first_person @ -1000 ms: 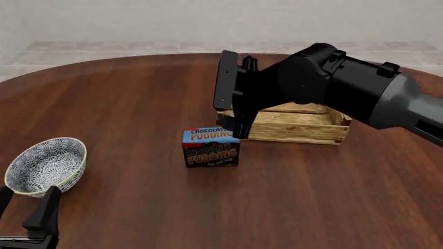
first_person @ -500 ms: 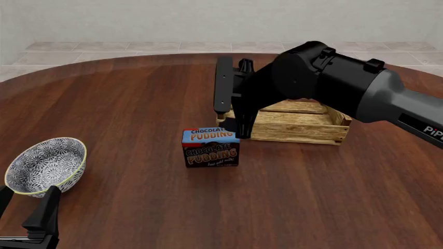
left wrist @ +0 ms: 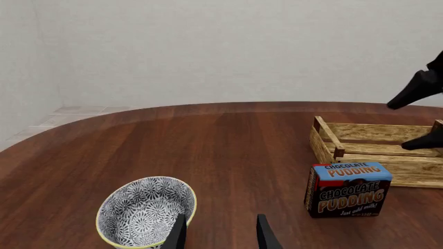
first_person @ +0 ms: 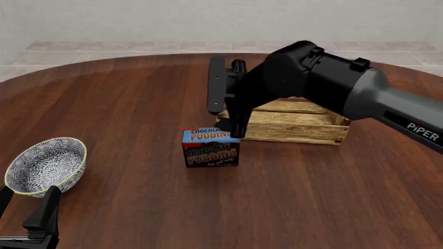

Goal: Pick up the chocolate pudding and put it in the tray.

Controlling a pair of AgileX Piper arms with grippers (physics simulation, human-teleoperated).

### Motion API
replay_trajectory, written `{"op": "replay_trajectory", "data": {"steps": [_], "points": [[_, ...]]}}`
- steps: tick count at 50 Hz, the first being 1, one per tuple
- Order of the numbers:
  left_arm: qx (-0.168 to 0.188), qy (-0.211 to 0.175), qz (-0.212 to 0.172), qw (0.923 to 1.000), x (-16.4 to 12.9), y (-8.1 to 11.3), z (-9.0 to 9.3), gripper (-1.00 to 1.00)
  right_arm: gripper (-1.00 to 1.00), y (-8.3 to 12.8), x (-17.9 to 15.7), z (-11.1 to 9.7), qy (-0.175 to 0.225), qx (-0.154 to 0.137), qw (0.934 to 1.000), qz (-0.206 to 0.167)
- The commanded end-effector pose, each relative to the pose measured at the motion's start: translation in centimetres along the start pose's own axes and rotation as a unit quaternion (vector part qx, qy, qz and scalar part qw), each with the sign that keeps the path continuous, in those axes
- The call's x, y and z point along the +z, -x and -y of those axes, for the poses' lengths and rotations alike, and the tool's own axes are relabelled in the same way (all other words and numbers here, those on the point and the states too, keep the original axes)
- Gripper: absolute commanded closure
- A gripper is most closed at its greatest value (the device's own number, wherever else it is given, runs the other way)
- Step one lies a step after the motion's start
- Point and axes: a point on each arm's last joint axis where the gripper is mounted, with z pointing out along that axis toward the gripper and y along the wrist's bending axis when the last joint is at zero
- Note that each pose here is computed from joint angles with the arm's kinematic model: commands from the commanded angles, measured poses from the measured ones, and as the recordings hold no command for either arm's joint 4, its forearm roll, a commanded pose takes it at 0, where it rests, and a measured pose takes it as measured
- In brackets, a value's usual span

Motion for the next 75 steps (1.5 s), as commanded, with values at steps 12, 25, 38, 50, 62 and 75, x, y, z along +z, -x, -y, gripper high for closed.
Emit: {"op": "replay_trajectory", "data": {"steps": [12,25,38,50,62,75], "points": [[0.000,0.000,0.000,1.0000,0.0,0.0,0.0,-1.00,-1.00,0.4,1.9,-0.8,0.013,0.004,0.9999,0.000],[0.000,0.000,0.000,1.0000,0.0,0.0,0.0,-1.00,-1.00,-0.2,3.4,-1.3,0.021,0.011,0.9997,-0.008],[0.000,0.000,0.000,1.0000,0.0,0.0,0.0,-1.00,-1.00,-0.8,4.7,-1.9,0.030,0.018,0.9993,-0.016],[0.000,0.000,0.000,1.0000,0.0,0.0,0.0,-1.00,-1.00,-1.3,5.3,-1.9,0.032,0.023,0.9990,-0.022],[0.000,0.000,0.000,1.0000,0.0,0.0,0.0,-1.00,-1.00,-1.9,5.9,-2.0,0.034,0.028,0.9987,-0.027],[0.000,0.000,0.000,1.0000,0.0,0.0,0.0,-1.00,-1.00,-1.9,6.3,-2.0,0.034,0.032,0.9985,-0.028]]}}
